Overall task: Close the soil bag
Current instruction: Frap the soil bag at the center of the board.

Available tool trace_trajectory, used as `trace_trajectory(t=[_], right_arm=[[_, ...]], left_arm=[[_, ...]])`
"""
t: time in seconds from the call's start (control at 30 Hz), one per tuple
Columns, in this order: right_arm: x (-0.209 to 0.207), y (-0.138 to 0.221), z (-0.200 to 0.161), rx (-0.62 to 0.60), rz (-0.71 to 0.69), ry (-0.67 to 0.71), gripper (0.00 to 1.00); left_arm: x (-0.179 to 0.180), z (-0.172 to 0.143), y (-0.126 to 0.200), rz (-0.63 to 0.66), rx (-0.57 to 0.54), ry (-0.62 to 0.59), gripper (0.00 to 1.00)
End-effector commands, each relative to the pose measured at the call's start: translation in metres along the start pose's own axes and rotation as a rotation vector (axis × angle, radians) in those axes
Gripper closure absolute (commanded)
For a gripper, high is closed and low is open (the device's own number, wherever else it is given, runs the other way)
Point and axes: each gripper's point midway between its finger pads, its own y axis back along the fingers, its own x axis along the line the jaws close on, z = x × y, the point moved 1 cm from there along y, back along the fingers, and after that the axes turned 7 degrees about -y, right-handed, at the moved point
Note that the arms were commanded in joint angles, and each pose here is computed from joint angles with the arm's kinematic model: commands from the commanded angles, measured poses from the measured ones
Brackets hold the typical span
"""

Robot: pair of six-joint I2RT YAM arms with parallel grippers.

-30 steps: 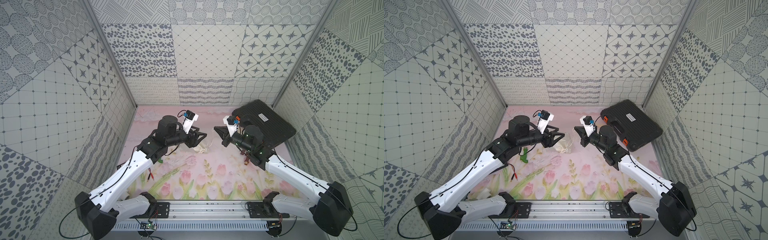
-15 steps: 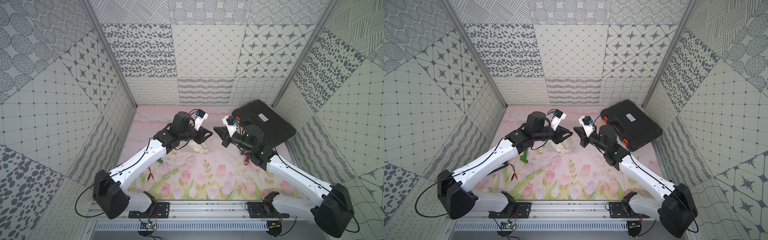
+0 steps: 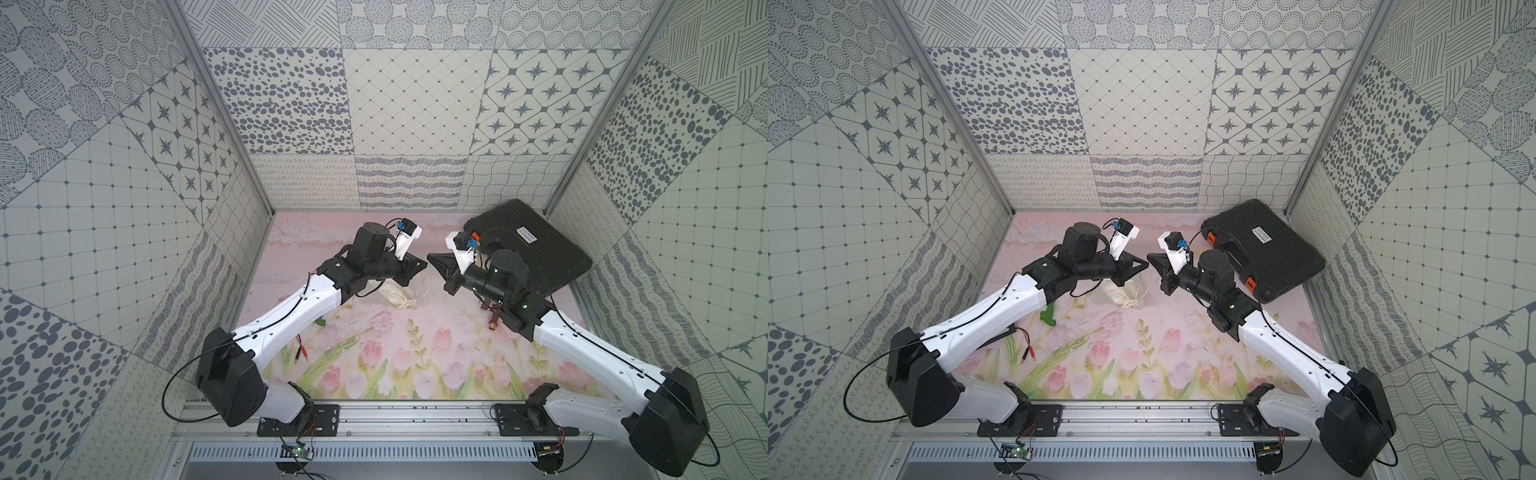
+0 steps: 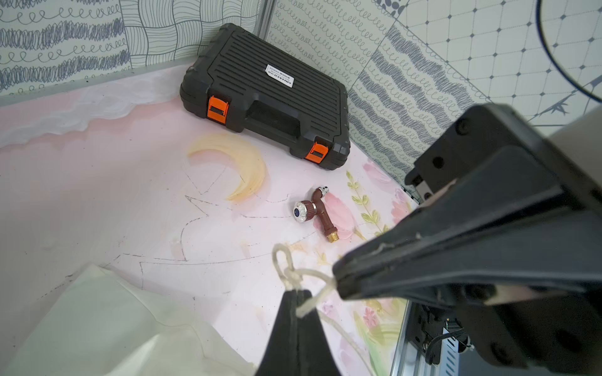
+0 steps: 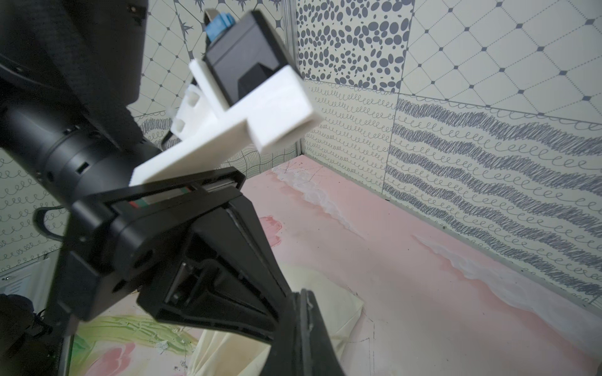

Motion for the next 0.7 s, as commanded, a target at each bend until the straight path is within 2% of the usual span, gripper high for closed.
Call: trace_trajectory(t=[0.0, 0.07, 0.17, 0.4, 0.67], right_arm=[[-0.01, 0.003, 0.0, -0.008, -0.066, 0.01, 1.0], [-0.016, 0.002, -0.005, 0.013, -0.086, 0.005, 0.97], [-0.015, 0.001, -0.006, 0.02, -0.079, 0.002, 0.8], [0.002, 0.0, -0.004, 0.025, 0.024, 0.003, 0.58], [0.013, 0.0, -0.014, 0.053, 0.161, -0.047, 0.49]], left_arm=[[-0.013, 0.018, 0.011, -0.034, -0.074, -0.063, 1.0], [-0.015, 0.02, 0.017, -0.032, -0.082, -0.072, 1.0], [-0.018, 0.021, 0.022, -0.032, -0.083, -0.082, 1.0], [-0.024, 0.026, 0.027, -0.052, -0.081, -0.097, 1.0], [-0.026, 0.03, 0.032, -0.07, -0.091, -0.103, 1.0]])
